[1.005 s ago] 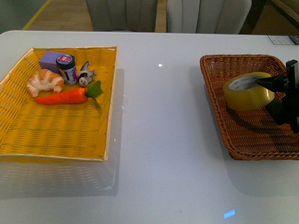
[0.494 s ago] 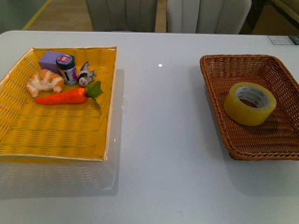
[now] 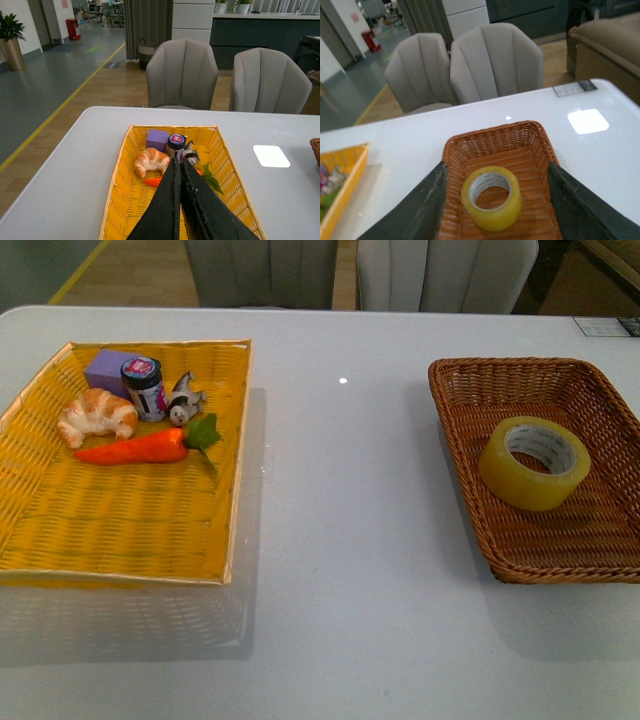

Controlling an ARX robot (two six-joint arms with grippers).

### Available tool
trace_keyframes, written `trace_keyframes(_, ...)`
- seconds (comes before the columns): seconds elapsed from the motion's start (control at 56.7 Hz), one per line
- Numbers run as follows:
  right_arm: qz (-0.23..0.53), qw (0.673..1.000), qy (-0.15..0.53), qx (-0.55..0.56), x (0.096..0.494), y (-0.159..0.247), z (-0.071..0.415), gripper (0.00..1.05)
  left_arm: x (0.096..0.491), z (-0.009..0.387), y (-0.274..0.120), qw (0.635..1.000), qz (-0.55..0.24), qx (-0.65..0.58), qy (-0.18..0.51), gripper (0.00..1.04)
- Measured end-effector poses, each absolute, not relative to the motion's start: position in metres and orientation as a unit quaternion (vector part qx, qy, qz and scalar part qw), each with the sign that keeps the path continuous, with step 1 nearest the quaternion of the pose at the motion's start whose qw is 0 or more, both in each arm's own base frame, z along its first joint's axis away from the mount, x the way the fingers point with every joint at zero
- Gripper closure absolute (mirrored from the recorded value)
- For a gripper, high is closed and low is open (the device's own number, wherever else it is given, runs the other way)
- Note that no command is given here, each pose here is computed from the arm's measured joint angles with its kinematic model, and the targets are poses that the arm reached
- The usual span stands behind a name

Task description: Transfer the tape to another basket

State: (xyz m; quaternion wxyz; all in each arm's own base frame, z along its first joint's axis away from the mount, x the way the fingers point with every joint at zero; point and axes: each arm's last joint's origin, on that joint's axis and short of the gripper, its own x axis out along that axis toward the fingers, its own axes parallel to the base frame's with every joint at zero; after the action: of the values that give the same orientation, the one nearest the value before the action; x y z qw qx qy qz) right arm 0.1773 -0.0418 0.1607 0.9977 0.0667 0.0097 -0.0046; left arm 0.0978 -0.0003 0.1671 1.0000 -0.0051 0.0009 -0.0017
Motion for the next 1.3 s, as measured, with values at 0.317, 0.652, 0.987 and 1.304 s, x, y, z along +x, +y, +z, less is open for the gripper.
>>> trace_keyframes(0.317, -0.004, 1.000, 0.009, 0.007, 0.152, -0.020, 0.162, 1.03, 0.098, 0.167, 0.000, 1.000, -0.002, -0.005, 0.001, 1.03)
trace_keyframes(0.652, 0.001, 1.000, -0.005, 0.003, 0.135, -0.001, 0.171, 1.03, 0.098, 0.167, 0.000, 1.000, -0.002, -0.005, 0.001, 1.03)
trace_keyframes(0.987, -0.001, 1.000, -0.011, 0.003, 0.122, 0.000, 0.174, 1.03, 0.098, 0.167, 0.000, 1.000, -0.002, -0.005, 0.001, 1.03)
trace_keyframes(1.304, -0.001, 1.000, -0.011, 0.003, 0.113, 0.000, 0.174, 1.03, 0.098, 0.167, 0.000, 1.000, -0.002, -0.005, 0.001, 1.03)
